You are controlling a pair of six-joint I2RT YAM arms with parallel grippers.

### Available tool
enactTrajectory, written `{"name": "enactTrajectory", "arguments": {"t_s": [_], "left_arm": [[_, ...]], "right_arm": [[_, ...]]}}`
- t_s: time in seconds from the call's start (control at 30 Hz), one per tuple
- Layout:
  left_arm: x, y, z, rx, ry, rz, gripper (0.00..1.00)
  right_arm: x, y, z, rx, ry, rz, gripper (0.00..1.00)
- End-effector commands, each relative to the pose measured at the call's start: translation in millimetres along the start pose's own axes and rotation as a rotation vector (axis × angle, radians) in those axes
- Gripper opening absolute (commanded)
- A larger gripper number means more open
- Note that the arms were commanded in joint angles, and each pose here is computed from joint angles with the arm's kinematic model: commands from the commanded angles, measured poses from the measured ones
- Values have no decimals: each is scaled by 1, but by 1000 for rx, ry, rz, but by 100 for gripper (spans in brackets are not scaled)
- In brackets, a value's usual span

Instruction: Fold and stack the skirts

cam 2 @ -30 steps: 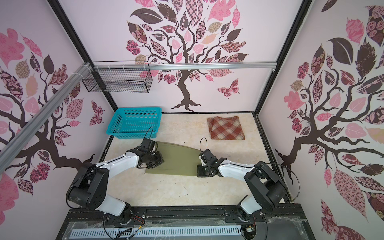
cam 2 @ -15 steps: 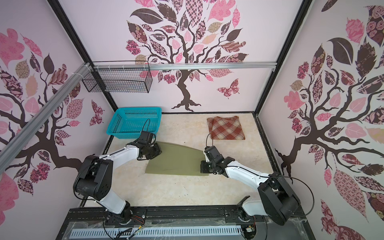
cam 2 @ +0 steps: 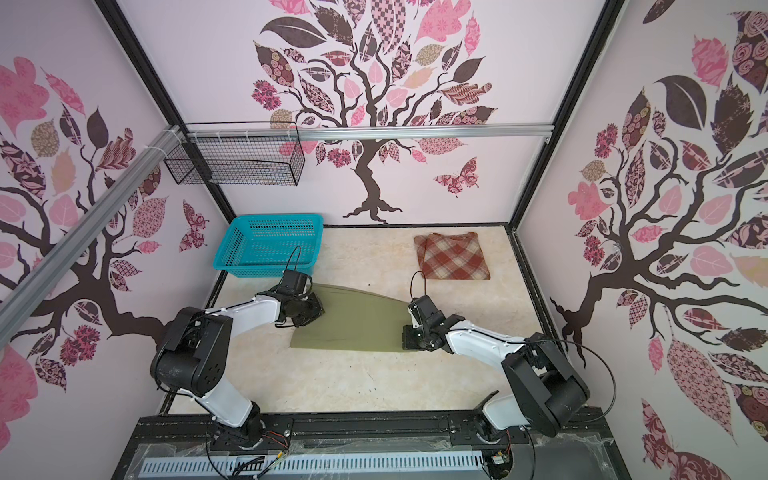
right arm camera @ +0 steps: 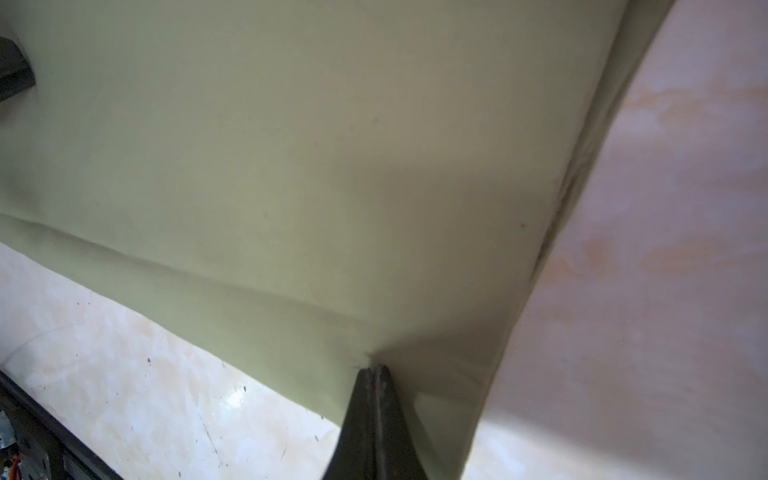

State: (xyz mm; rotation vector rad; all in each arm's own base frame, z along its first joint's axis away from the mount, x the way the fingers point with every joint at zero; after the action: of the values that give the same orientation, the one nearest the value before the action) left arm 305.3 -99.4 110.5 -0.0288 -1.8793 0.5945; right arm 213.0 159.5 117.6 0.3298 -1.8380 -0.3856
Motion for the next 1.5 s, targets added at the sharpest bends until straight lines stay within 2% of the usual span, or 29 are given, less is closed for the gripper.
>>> {"name": "enactTrajectory", "arguments": {"t_s": [0.0, 0.17, 0.37, 0.53, 0.77, 0.93, 1.07, 1.2, 1.27, 1.33, 1.47], "left_arm": [[-1, 17, 17, 43, 33, -58, 19], [6, 29, 33, 67, 49, -89, 19], [28, 41, 42, 69, 11, -147, 19], [51, 38, 39, 13, -47, -135, 20], [83, 6, 24, -148, -116, -29, 21], [89, -35, 31, -301, -93, 49, 21], [79, -62, 40, -355, -43, 173, 22], [69, -84, 44, -420, -20, 190, 22], [64, -96, 44, -444, -5, 208, 22], [58, -109, 46, -474, 18, 225, 22], [45, -122, 53, -508, 60, 245, 22]], "right_arm": [[-9, -4, 0, 18, 45, 48, 0], [-20, -4, -2, 39, 82, 63, 0], [-30, -2, -3, 49, 110, 36, 0], [-32, -1, -4, 48, 112, 23, 0], [19, 33, -34, 92, -13, -106, 0], [50, 23, -58, 47, -91, -214, 1], [53, -10, -69, -56, -100, -271, 4], [52, -39, -79, -147, -121, -290, 7], [48, -45, -80, -161, -136, -239, 16], [43, -49, -80, -165, -147, -213, 19], [36, -52, -78, -185, -166, -244, 29]]}}
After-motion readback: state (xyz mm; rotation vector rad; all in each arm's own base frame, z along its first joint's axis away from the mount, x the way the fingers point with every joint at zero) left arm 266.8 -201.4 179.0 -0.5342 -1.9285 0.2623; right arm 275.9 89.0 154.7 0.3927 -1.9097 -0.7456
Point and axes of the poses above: each gripper's point midway between its finger pads, its own x axis back along the fingers, its own y axis along the line the jaws close on, z = x × y, the point moved 10 cm from there along x, back along the fingers, and after that the axes turned 6 degrees about -x, right-handed, at the moved point
